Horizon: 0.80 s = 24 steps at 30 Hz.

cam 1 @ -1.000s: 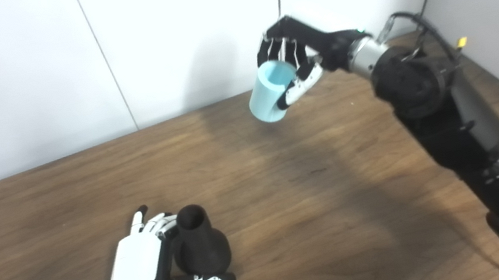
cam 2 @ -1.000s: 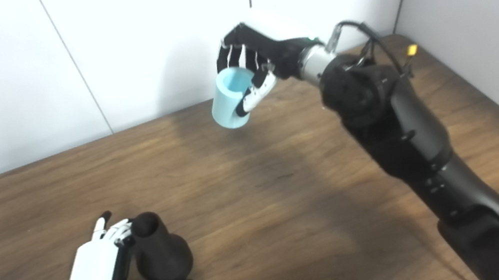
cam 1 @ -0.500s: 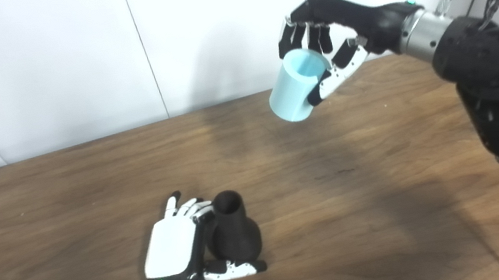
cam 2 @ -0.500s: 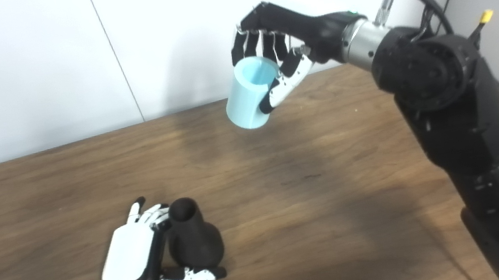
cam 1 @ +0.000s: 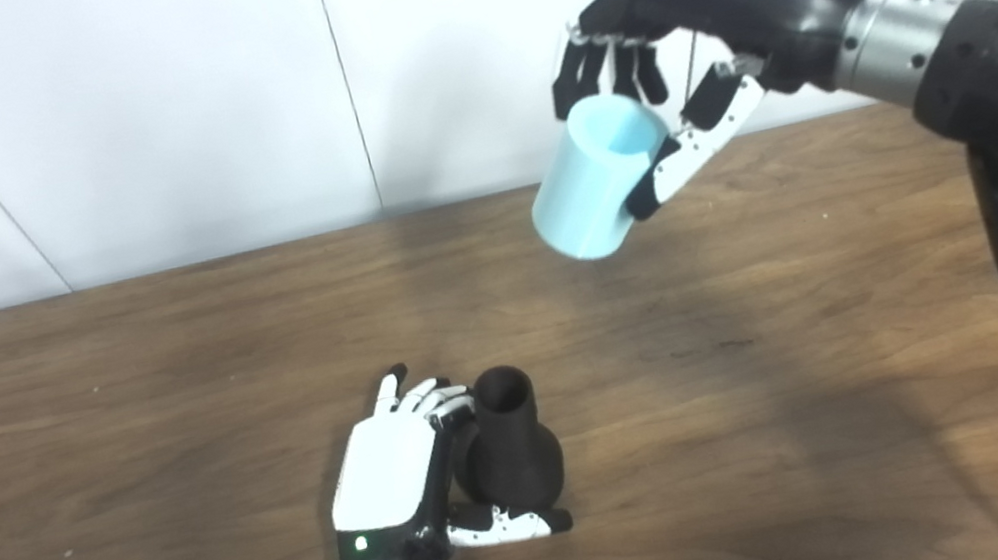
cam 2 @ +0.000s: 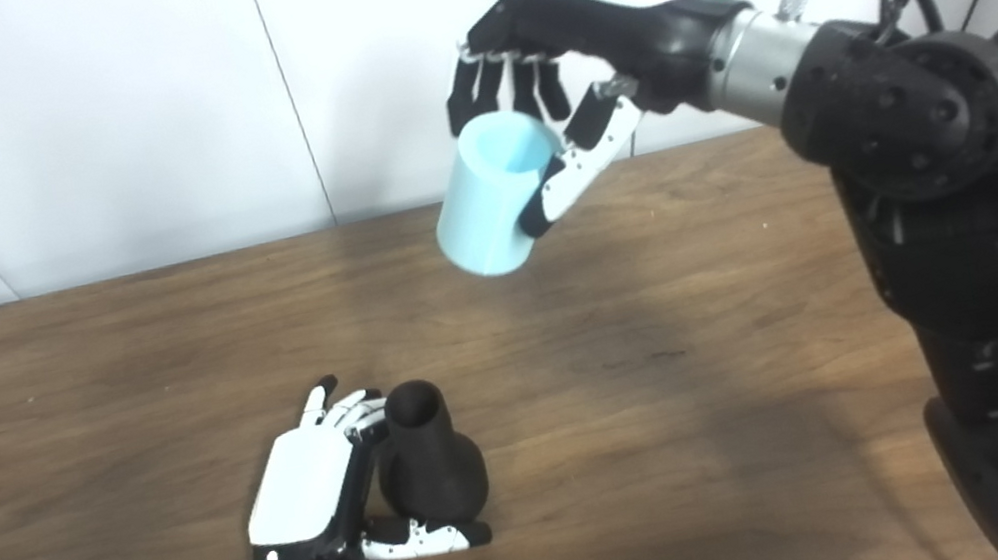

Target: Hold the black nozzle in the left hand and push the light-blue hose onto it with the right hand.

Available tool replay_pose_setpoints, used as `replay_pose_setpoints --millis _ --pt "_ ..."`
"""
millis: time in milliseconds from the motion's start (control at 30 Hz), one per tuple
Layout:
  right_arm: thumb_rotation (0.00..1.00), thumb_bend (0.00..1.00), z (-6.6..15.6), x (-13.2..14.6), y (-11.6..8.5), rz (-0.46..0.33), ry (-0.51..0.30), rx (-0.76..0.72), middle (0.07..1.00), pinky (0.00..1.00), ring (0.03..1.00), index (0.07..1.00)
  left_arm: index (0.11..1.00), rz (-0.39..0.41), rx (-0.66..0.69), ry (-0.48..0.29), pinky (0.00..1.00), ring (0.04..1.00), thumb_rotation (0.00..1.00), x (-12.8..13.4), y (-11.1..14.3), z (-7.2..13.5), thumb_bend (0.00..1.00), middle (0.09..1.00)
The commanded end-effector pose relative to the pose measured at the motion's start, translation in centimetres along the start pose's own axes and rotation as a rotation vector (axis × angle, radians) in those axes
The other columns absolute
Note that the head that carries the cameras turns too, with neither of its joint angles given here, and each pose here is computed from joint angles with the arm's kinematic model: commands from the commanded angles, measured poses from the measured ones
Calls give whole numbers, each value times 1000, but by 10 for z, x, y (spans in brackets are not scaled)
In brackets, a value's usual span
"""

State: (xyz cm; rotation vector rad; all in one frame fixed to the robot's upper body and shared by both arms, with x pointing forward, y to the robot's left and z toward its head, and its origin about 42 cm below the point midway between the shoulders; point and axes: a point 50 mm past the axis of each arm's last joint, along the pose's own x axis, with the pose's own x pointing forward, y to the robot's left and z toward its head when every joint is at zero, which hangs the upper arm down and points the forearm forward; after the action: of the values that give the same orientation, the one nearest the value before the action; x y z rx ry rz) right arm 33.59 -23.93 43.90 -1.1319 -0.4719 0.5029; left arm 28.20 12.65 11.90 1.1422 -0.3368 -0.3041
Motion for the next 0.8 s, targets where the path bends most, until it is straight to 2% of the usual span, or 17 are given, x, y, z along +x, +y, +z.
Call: replay_pose_setpoints --millis 0,167,200,233,267,300,400,433,500,567,600,633,700,767 --pt "0 516 16 1 -17 -49 -54 -49 492 283 381 516 483 -91 -7 0 1000 853 50 -9 -19 10 523 759" --pt "0 515 21 7 -5 4 -78 -37 486 259 373 522 483 -90 -13 1 1000 856 50 -8 -20 12 523 760" --pt "0 516 23 8 -1 14 -76 -41 485 283 379 522 483 -93 -15 2 1000 856 50 -8 -19 13 523 760" --pt "0 518 24 9 3 23 -72 -47 478 379 391 515 483 -95 -16 3 1000 858 49 -9 -19 14 523 762" --pt "0 518 26 10 6 33 -67 -56 475 407 396 513 483 -96 -17 4 1000 859 49 -9 -19 14 523 762" --pt "0 519 28 11 9 46 -64 -66 474 387 394 513 483 -95 -17 4 1000 859 49 -9 -19 15 523 762" --pt "0 520 35 16 16 70 -60 -88 451 695 423 514 483 -91 -19 2 1000 855 49 -10 -18 16 523 760" --pt "0 520 37 17 18 73 -59 -93 442 853 450 509 483 -91 -19 2 1000 854 49 -10 -18 16 523 760" --pt "0 520 40 21 21 92 -68 -96 442 962 471 499 483 -91 -17 3 1000 854 49 -11 -17 16 523 760" --pt "0 521 42 24 23 111 -80 -89 448 955 481 490 483 -91 -18 6 1000 854 49 -12 -17 16 523 760" --pt "0 522 43 26 24 121 -85 -83 455 721 450 493 483 -92 -19 7 1000 854 49 -12 -17 16 523 760" --pt "0 521 44 26 24 127 -88 -80 462 529 420 497 483 -92 -20 8 1000 855 49 -12 -17 16 523 759" --pt "0 520 46 28 24 135 -83 -76 469 406 402 508 483 -91 -19 8 1000 854 49 -12 -17 17 523 759" --pt "0 518 48 29 24 138 -78 -70 471 338 390 521 483 -92 -18 7 1000 854 49 -12 -17 17 523 758"
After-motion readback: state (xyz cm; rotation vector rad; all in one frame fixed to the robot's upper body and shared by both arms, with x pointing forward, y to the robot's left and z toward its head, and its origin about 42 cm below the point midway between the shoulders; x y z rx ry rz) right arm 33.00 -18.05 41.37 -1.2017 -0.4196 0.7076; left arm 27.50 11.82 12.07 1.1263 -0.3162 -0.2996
